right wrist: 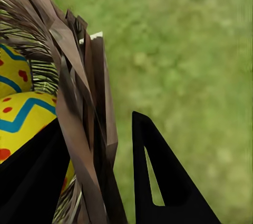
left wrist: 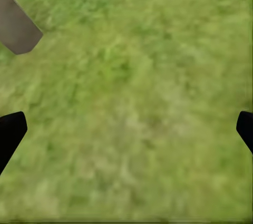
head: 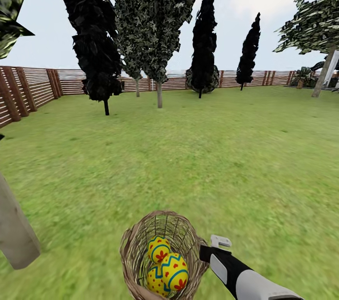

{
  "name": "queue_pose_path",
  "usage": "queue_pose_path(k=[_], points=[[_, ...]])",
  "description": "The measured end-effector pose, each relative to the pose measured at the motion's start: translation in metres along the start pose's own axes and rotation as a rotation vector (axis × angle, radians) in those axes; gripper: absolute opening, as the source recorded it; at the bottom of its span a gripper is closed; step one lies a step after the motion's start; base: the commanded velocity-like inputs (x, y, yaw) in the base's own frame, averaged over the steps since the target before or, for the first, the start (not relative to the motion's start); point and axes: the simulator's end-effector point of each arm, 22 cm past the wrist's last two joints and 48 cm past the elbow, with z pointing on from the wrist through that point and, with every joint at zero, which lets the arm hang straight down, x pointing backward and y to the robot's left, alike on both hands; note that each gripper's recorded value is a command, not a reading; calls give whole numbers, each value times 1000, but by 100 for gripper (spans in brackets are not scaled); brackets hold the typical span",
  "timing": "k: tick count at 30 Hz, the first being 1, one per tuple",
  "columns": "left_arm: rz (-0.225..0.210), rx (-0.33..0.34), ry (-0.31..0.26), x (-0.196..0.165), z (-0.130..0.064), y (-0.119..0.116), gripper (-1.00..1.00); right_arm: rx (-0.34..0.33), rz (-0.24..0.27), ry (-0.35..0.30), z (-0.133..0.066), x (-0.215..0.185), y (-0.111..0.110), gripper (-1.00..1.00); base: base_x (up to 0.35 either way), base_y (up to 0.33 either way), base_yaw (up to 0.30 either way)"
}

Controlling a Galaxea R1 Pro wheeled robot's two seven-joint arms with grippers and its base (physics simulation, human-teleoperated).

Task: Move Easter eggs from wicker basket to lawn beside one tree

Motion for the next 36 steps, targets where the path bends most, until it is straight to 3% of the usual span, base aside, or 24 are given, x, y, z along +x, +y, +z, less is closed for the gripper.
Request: queue_pose_path(k=[36], points=[[3,3,-16,61,40,-13,100,2,8,16,52,55,-11,-100,0,0,0]])
